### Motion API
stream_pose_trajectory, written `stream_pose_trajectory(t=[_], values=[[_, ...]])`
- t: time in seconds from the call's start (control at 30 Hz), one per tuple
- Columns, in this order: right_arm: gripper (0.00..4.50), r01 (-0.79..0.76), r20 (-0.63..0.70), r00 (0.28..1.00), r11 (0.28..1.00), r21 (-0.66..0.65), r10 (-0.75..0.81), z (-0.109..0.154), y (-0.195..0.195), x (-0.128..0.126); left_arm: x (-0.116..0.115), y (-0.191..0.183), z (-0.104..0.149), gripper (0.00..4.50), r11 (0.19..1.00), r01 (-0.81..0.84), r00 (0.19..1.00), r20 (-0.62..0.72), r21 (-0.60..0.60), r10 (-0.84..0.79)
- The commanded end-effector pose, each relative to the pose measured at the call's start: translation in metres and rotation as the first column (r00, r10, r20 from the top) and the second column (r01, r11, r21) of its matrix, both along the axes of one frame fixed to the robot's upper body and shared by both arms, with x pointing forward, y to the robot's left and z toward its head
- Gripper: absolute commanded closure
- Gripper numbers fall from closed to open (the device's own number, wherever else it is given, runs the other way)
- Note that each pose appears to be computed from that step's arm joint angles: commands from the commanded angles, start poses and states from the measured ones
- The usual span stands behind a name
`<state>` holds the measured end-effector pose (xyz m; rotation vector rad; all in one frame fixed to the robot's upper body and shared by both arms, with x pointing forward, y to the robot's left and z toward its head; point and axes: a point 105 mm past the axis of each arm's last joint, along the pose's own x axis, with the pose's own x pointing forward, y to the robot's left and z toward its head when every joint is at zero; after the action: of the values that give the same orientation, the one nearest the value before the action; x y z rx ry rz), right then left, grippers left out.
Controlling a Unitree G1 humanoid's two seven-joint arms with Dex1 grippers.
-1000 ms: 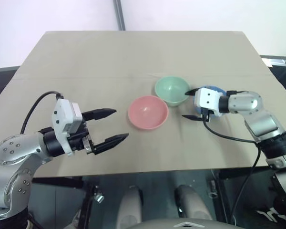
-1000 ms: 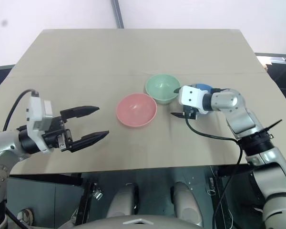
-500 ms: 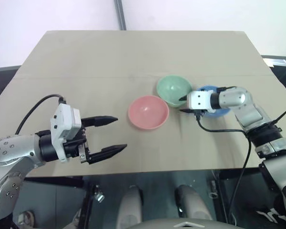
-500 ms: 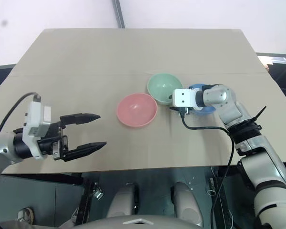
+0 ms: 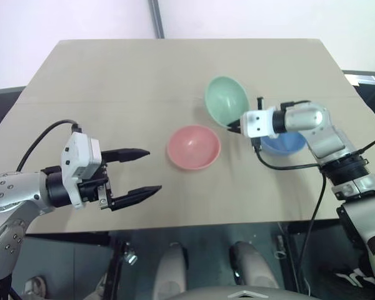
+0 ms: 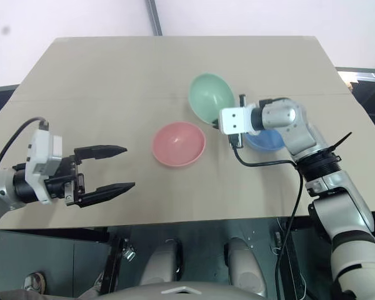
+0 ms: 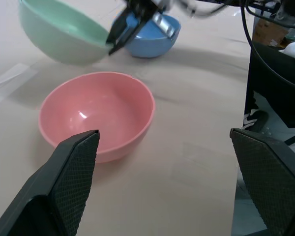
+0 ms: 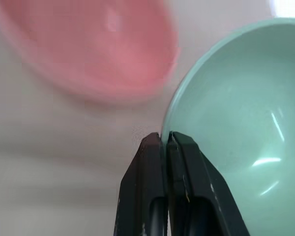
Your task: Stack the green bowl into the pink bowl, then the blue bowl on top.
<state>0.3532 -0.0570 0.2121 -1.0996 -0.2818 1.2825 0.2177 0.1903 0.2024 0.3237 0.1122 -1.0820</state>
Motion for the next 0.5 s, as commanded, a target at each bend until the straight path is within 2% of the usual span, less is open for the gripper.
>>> stream_pose_trajectory(t=[0.03, 0.17, 0.3, 0.4, 0.43, 0.5], values=[[4.48, -0.184, -0.080, 0.979, 0.981, 0.061, 0.188, 0.024, 0.018, -0.049, 0.002, 0.004, 0.002, 0.00, 1.000, 0.003, 1.000, 0.026, 0.018, -0.004], [4.48, -0.248, -0.157, 0.954, 0.966, 0.073, 0.257, 0.020, 0.034, -0.075, 0.006, 0.016, -0.003, 0.00, 0.999, -0.030, 0.999, 0.023, 0.033, 0.029], [4.48, -0.262, -0.188, 0.944, 0.962, 0.073, 0.271, 0.013, 0.047, -0.077, 0.006, 0.027, -0.010, 0.00, 0.997, -0.045, 0.999, 0.019, 0.070, 0.044], [3.44, -0.234, -0.194, 0.951, 0.970, 0.065, 0.243, 0.007, 0.049, -0.069, 0.004, 0.028, -0.011, 0.00, 0.996, -0.046, 0.999, 0.020, 0.076, 0.045], [2.87, -0.227, -0.195, 0.952, 0.972, 0.063, 0.235, 0.005, 0.048, -0.068, 0.004, 0.029, -0.011, 0.00, 0.996, -0.046, 0.999, 0.020, 0.077, 0.045], [2.08, -0.201, -0.160, 0.965, 0.978, 0.059, 0.208, 0.003, 0.045, -0.063, 0.003, 0.029, -0.012, 0.00, 0.996, -0.049, 0.999, 0.019, 0.078, 0.047]])
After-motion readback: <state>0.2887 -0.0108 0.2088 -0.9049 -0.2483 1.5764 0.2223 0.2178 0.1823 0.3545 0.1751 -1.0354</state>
